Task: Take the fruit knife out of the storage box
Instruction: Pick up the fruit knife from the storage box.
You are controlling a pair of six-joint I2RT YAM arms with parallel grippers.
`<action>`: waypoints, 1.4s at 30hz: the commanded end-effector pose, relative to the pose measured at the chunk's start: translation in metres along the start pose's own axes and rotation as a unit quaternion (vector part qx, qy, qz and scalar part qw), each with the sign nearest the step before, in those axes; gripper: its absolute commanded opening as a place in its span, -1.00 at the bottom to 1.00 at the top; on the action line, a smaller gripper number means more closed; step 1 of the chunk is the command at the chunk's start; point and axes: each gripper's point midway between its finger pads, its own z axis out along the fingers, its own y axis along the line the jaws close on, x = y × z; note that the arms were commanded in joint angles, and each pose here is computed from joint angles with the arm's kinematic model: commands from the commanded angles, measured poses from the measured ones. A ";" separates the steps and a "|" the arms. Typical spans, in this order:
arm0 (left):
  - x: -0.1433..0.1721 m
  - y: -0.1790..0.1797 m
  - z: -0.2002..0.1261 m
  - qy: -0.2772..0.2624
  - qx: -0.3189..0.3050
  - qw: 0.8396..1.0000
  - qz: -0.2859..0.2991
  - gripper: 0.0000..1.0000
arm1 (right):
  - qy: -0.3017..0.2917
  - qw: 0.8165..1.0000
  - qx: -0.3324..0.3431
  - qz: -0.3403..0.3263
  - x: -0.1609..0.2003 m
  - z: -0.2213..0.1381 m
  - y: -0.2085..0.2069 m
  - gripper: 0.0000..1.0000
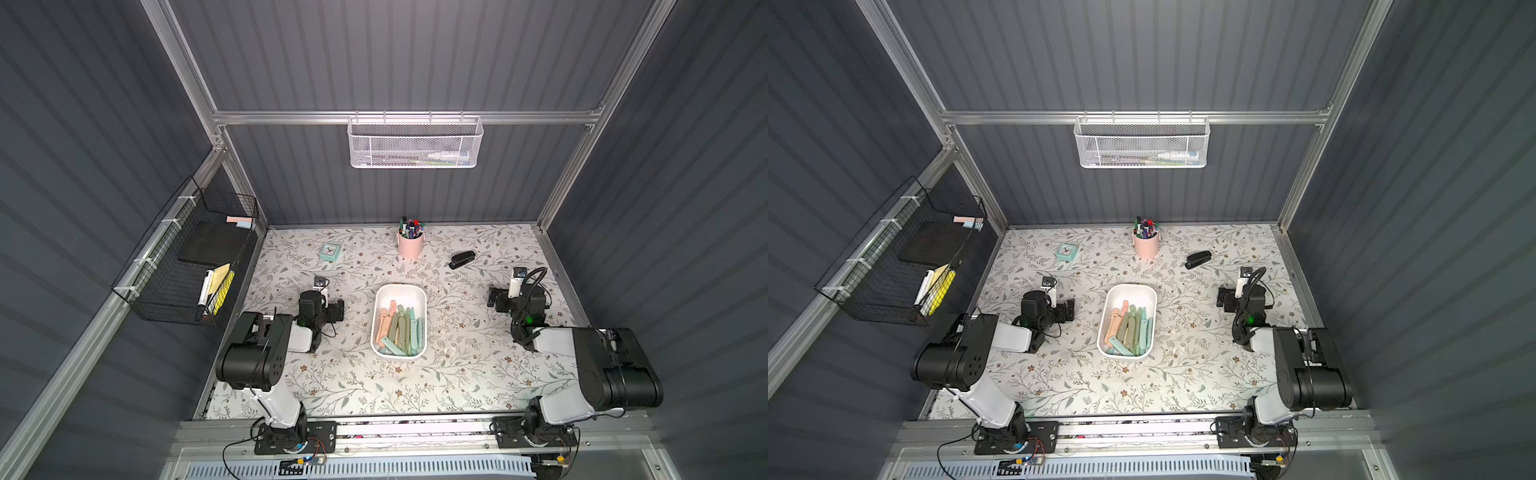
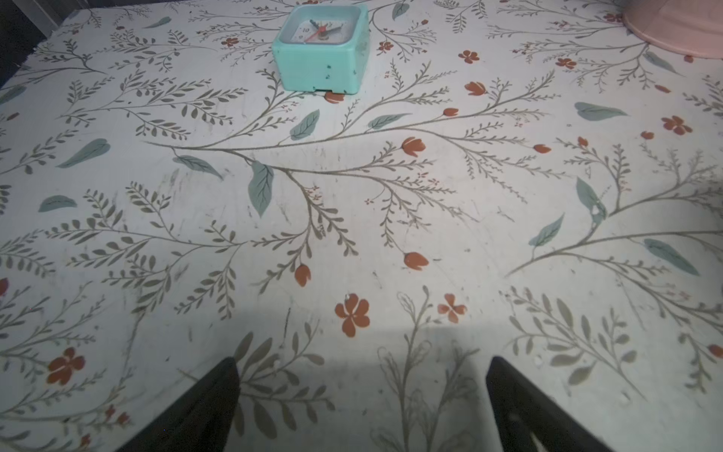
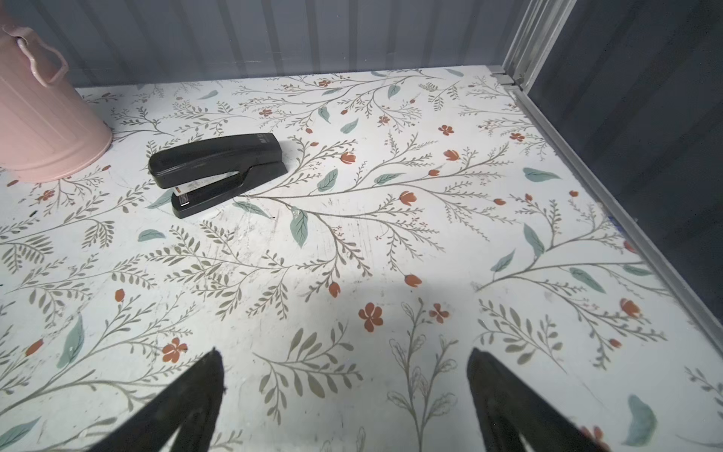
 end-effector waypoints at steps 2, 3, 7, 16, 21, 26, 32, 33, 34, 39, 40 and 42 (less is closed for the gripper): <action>-0.002 0.001 0.003 0.001 0.001 1.000 0.004 0.99 | -0.012 1.000 -0.002 0.000 -0.010 0.000 0.000 0.98; -0.003 0.001 0.003 0.000 0.001 1.000 0.004 0.99 | -0.011 1.000 -0.002 0.000 -0.009 0.000 0.000 0.98; -0.003 0.001 0.003 0.000 0.001 1.000 0.004 0.99 | -0.012 1.000 -0.002 0.000 -0.011 0.000 0.000 0.98; -0.003 0.001 0.003 0.001 0.001 1.000 0.004 0.99 | -0.011 1.000 -0.002 0.000 -0.010 0.001 0.000 0.98; -0.003 0.001 0.003 0.001 0.001 1.000 0.004 0.99 | -0.011 1.000 -0.003 0.000 -0.010 0.001 0.000 0.98; -0.002 0.001 0.003 0.001 0.001 1.000 0.003 0.99 | -0.010 1.000 -0.003 0.000 -0.010 0.001 0.000 0.98; -0.001 0.007 0.002 0.002 -0.015 1.000 0.000 0.99 | -0.011 1.000 -0.003 0.001 -0.010 0.000 0.000 0.98; -0.002 0.007 0.002 -0.001 -0.017 1.000 -0.001 0.99 | -0.012 1.000 0.002 0.003 -0.011 0.000 -0.001 0.98; -0.007 0.009 0.002 -0.004 -0.021 1.000 -0.001 0.99 | -0.012 1.000 0.010 0.006 -0.012 -0.001 -0.004 0.98; -0.028 0.007 -0.002 0.044 -0.017 0.999 0.006 0.99 | -0.017 0.999 0.043 0.016 -0.030 -0.013 -0.016 0.98; -0.032 0.009 -0.004 0.043 -0.021 0.999 0.005 0.99 | -0.010 0.999 0.045 0.018 -0.035 -0.017 -0.017 0.98; -0.039 0.014 -0.010 0.042 -0.040 0.998 -0.010 0.99 | -0.020 0.999 0.046 0.018 -0.047 -0.024 -0.016 0.98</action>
